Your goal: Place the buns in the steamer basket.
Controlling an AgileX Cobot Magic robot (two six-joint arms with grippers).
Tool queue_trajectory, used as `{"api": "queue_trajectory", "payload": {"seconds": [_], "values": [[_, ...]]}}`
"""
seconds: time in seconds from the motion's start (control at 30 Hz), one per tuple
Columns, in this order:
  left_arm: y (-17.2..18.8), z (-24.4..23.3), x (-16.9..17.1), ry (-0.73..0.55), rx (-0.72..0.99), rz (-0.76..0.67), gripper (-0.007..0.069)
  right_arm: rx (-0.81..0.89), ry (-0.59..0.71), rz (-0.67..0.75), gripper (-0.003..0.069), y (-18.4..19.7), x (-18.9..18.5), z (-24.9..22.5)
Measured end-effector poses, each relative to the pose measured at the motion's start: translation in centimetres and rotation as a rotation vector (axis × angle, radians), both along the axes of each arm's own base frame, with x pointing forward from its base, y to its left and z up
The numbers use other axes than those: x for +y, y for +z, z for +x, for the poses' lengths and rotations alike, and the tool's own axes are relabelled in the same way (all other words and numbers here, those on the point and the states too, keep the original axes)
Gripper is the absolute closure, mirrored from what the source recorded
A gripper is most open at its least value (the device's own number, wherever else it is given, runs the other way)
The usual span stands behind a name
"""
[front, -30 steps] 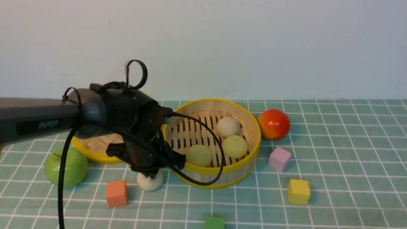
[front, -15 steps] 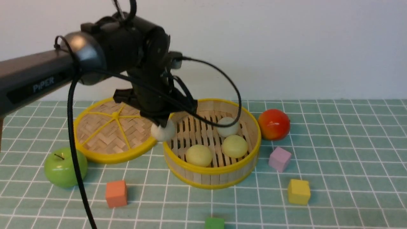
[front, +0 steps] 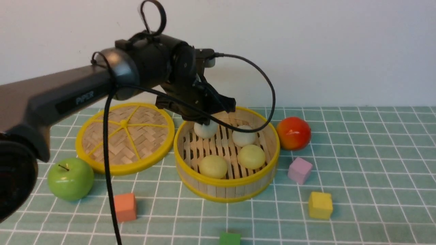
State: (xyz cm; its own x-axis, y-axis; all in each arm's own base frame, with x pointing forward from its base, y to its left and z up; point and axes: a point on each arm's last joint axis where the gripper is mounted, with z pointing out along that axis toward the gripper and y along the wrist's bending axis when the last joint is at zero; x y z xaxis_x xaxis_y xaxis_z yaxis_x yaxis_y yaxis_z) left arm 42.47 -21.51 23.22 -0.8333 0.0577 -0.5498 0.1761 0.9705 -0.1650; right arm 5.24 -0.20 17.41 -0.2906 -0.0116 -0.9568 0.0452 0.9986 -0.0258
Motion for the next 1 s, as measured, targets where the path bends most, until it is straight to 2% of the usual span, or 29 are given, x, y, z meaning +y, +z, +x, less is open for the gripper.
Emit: {"api": "queue_trajectory", "payload": {"seconds": [0.2,0.27,0.37,0.43,0.47,0.5,0.63,0.7,0.8,0.9,1.0], "values": [[-2.1,0.3,-0.3,0.008,0.051,0.007,0.0596,0.000,0.000,-0.001,0.0428,0.0,0.0,0.0],[-2.1,0.3,-0.3,0.009,0.055,0.006,0.0554,0.000,0.000,-0.001,0.0428,0.0,0.0,0.0],[-1.8,0.1,-0.1,0.010,0.064,0.010,0.0461,0.000,0.000,-0.001,0.0428,0.0,0.0,0.0],[-1.4,-0.1,0.0,0.011,0.069,0.013,0.0361,0.000,0.000,-0.001,0.0426,0.0,0.0,0.0],[-1.4,-0.1,0.0,0.011,0.068,0.012,0.0351,0.000,-0.001,-0.001,0.0426,0.0,0.0,0.0],[-0.9,-0.3,0.0,0.013,0.072,0.008,0.0279,0.000,-0.001,-0.001,0.0424,0.0,0.0,0.0],[1.9,-1.8,0.7,0.017,0.107,0.013,0.0160,0.000,-0.001,-0.001,0.0421,0.0,0.0,0.0],[3.0,-2.3,1.0,0.018,0.110,0.009,0.0152,0.000,-0.001,-0.001,0.0421,0.0,0.0,0.0],[6.7,-4.7,2.0,0.021,0.118,-0.010,0.0148,0.000,-0.001,-0.001,0.0421,0.0,0.0,0.0],[11.0,-8.4,3.8,0.051,0.077,-0.066,0.0174,0.000,-0.001,-0.001,0.0421,0.0,0.0,0.0],[13.7,-12.7,6.1,0.079,0.042,-0.111,0.0220,0.000,-0.001,-0.001,0.0421,0.0,0.0,0.0]]}}
